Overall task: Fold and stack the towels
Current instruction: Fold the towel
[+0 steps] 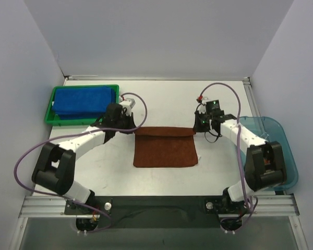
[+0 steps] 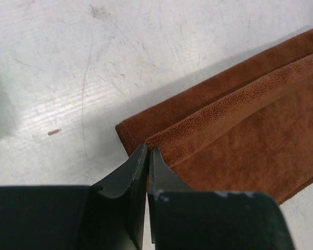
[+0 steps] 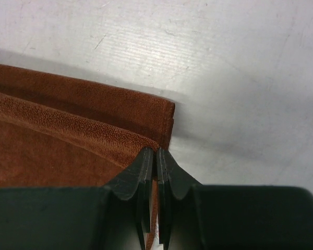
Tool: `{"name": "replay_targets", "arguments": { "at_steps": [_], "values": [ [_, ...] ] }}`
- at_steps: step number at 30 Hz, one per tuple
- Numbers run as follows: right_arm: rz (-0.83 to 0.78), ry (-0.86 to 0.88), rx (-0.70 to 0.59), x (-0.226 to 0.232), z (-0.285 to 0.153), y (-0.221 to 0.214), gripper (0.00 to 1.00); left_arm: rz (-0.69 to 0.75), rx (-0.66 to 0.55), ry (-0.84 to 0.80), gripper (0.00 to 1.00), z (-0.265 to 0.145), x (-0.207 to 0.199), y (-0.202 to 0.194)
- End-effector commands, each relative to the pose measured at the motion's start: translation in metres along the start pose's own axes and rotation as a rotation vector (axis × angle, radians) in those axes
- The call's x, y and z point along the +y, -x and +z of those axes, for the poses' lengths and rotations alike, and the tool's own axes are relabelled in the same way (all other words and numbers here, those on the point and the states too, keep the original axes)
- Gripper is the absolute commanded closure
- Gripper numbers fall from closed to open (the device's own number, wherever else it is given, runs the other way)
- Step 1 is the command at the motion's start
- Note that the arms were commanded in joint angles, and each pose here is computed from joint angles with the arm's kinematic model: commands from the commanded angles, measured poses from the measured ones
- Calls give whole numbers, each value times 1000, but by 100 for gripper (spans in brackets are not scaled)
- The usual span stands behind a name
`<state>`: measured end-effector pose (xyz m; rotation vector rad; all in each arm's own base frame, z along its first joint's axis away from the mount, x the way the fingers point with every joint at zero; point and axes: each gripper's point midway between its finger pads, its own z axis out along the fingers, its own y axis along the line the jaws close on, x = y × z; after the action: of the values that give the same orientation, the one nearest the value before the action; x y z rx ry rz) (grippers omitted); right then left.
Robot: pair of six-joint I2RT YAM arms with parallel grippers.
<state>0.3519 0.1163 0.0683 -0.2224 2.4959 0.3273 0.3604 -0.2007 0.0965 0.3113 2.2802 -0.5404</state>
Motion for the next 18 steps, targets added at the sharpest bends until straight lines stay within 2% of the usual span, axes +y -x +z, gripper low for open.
{"name": "replay_targets", "arguments": {
  "at_steps": [1, 4, 5, 18],
  "values": [
    [20, 3, -74, 6, -16, 7, 100, -31, -91, -60, 100, -16, -19, 14],
    [41, -2, -69, 5, -24, -7, 100, -64, -64, -77, 100, -24, -28, -4],
    [43, 3, -76, 6, -28, -11, 100, -77, -13, -63, 100, -26, -26, -23],
    [199, 97, 19, 28, -45, -62, 100, -124, 73, 12, 100, -50, -20, -63]
  ]
}}
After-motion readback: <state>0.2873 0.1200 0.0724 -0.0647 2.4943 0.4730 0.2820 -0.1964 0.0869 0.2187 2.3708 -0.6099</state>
